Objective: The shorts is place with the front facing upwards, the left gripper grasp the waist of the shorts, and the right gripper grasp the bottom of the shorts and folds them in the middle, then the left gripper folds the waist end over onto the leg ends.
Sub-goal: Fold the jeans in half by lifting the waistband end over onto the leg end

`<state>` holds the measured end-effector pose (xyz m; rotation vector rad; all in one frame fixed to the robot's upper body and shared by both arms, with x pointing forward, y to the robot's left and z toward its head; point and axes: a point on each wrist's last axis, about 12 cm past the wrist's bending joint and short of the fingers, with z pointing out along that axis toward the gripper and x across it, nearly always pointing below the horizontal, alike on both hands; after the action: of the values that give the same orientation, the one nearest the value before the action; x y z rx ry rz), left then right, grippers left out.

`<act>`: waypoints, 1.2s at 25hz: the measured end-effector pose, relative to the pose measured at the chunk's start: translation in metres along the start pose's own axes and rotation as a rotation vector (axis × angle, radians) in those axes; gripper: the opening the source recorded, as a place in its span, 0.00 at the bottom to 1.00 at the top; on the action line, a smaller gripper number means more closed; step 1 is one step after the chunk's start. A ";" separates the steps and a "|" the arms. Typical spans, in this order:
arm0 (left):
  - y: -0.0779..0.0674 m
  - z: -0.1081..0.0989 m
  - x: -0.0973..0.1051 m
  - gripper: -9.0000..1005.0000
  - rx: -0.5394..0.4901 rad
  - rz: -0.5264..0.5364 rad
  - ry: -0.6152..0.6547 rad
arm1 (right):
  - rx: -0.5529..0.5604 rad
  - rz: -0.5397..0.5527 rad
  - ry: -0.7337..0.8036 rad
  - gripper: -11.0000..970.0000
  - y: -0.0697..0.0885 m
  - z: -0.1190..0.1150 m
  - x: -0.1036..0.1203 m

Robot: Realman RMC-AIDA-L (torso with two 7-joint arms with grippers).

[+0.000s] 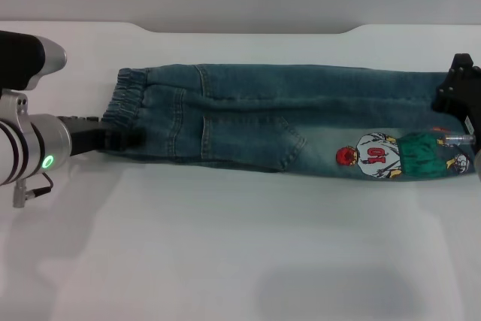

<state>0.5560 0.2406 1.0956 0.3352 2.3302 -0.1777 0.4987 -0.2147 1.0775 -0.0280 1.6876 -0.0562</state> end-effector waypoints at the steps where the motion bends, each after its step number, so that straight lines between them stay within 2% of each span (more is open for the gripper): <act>1: 0.000 0.000 0.000 0.85 0.000 0.000 0.000 | 0.000 0.000 0.000 0.01 0.000 0.000 0.000; 21: -0.001 0.014 0.005 0.75 0.010 0.002 0.080 | 0.003 0.001 -0.020 0.01 -0.001 -0.002 -0.007; 27: -0.003 0.015 0.005 0.49 0.012 0.000 0.084 | 0.005 0.001 -0.019 0.01 -0.001 -0.002 -0.007; 30: -0.004 0.013 0.003 0.40 0.015 0.001 0.079 | 0.005 0.001 -0.021 0.01 -0.001 -0.002 -0.007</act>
<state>0.5618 0.2347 1.0844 0.3571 2.4079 -0.1839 0.4975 -0.2156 1.0850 -0.0245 1.6669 -0.0591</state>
